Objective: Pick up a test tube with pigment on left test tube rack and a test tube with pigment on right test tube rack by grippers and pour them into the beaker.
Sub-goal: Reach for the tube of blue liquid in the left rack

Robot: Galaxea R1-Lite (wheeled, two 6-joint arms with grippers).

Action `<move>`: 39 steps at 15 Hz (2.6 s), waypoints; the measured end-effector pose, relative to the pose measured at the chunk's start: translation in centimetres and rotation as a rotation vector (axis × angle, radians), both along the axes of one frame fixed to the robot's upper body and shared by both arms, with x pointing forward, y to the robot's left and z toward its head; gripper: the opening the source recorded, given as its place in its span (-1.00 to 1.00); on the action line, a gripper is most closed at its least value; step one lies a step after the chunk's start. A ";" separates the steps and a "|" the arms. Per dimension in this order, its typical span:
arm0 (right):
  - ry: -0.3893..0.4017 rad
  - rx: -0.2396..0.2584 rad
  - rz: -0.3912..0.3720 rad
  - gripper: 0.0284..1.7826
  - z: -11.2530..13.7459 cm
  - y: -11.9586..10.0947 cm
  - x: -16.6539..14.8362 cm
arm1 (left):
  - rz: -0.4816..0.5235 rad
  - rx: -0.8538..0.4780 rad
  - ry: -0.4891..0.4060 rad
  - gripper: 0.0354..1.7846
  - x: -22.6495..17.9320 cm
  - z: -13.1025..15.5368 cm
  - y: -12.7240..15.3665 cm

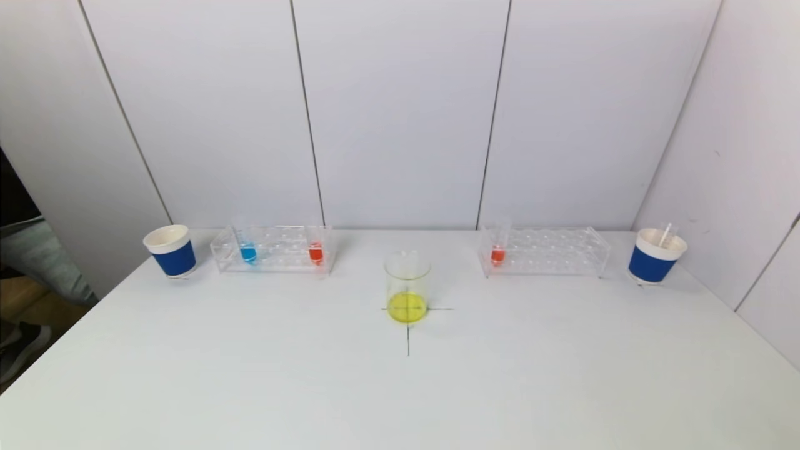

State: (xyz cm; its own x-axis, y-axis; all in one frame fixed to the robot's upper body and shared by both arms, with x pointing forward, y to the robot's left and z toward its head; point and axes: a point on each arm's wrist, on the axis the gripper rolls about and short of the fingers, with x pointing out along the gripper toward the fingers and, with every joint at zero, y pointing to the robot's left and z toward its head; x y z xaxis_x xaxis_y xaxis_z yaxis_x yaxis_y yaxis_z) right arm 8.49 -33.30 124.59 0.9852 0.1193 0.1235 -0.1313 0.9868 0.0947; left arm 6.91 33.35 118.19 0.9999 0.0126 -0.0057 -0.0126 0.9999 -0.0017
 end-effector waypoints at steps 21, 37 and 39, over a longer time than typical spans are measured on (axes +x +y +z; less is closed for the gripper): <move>0.117 -0.164 -0.116 0.99 -6.4 -0.3 -1.6 | 0.000 -0.001 0.000 0.98 0.0 0.0 0.0; 0.117 -0.149 -0.116 0.99 -6.4 -0.3 -1.6 | 0.004 0.028 -0.004 0.98 0.0 0.1 0.0; 0.117 -0.149 -0.116 0.99 -6.4 -0.3 -1.6 | -0.005 0.031 -0.027 0.98 -0.2 0.8 0.0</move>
State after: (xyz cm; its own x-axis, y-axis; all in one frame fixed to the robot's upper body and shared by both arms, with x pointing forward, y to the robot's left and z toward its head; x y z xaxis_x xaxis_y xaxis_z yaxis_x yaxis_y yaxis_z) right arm 6.90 -33.59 118.20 0.9999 0.0130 -0.0030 -0.0131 0.9989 -0.0450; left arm 6.68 33.33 118.98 0.9997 0.0077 0.0215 -0.0083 0.9996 0.0287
